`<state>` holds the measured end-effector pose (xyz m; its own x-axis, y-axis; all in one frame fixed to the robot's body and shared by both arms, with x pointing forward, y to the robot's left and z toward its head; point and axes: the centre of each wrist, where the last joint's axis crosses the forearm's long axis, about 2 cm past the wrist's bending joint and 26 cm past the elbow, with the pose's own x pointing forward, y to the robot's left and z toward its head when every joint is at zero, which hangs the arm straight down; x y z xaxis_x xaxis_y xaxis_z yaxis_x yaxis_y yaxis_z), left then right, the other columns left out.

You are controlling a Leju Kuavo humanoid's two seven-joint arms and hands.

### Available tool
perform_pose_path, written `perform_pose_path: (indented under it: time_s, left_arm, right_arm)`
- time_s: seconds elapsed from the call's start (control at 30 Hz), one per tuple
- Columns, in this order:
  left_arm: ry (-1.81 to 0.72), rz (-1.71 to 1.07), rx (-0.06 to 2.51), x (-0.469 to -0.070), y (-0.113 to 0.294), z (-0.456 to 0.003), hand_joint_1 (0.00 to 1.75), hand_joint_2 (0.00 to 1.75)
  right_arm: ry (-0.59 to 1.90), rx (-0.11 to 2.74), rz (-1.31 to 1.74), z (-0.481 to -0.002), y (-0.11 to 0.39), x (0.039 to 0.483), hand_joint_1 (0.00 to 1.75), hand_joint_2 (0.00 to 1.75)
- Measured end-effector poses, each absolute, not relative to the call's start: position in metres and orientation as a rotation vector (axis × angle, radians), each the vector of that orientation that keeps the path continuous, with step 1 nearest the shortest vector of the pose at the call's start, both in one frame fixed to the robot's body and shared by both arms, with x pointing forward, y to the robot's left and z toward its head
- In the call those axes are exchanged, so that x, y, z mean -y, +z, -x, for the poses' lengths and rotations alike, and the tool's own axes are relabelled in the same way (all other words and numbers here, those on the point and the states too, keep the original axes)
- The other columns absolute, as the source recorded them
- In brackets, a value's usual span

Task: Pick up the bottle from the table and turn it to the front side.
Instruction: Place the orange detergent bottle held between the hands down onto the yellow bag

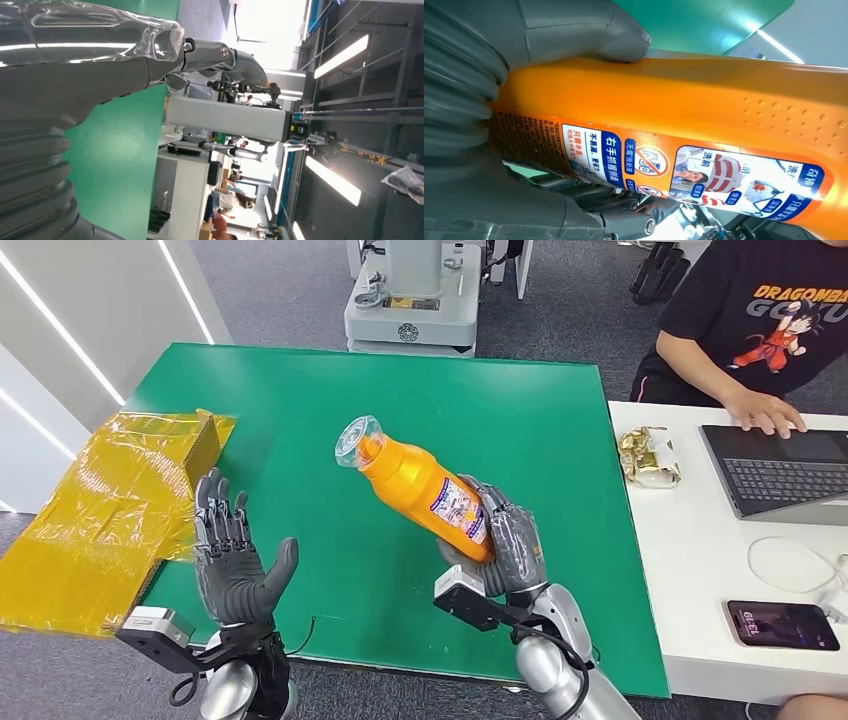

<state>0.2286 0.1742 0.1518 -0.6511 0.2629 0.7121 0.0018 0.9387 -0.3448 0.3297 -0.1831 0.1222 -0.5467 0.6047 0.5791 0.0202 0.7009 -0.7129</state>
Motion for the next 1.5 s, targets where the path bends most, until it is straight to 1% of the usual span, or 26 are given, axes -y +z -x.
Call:
perform_pose_path:
  time_s: [0.2,0.43,0.67,0.8,0.93,1.23,1.5]
  left_arm:
    - [0.31,0.273,2.174,-0.169,0.146,-0.227,0.0,1.75]
    - [0.186,0.402,2.154,-0.161,0.144,-0.229,0.0,1.75]
    - [0.101,0.469,2.145,-0.157,0.145,-0.233,0.0,1.75]
    - [0.056,0.467,2.142,-0.156,0.145,-0.236,0.0,1.75]
    - [0.026,0.457,2.131,-0.155,0.145,-0.239,0.0,1.75]
    - [-0.012,0.47,2.119,-0.153,0.147,-0.252,0.0,1.75]
    - [-0.025,0.498,2.109,-0.148,0.147,-0.261,0.0,1.75]
  right_arm:
    - [0.838,2.092,0.467,-0.327,0.12,0.183,1.75,1.75]
    - [0.896,2.116,0.425,-0.324,0.117,0.176,1.75,1.75]
    - [1.025,2.096,0.352,-0.327,0.117,0.165,1.75,1.75]
    - [1.158,1.96,0.317,-0.328,0.114,0.158,1.75,1.75]
    - [1.213,1.893,0.316,-0.33,0.114,0.158,1.75,1.75]
    - [1.251,1.864,0.318,-0.333,0.113,0.158,1.75,1.75]
    - [1.273,1.9,0.324,-0.331,0.114,0.156,1.75,1.75]
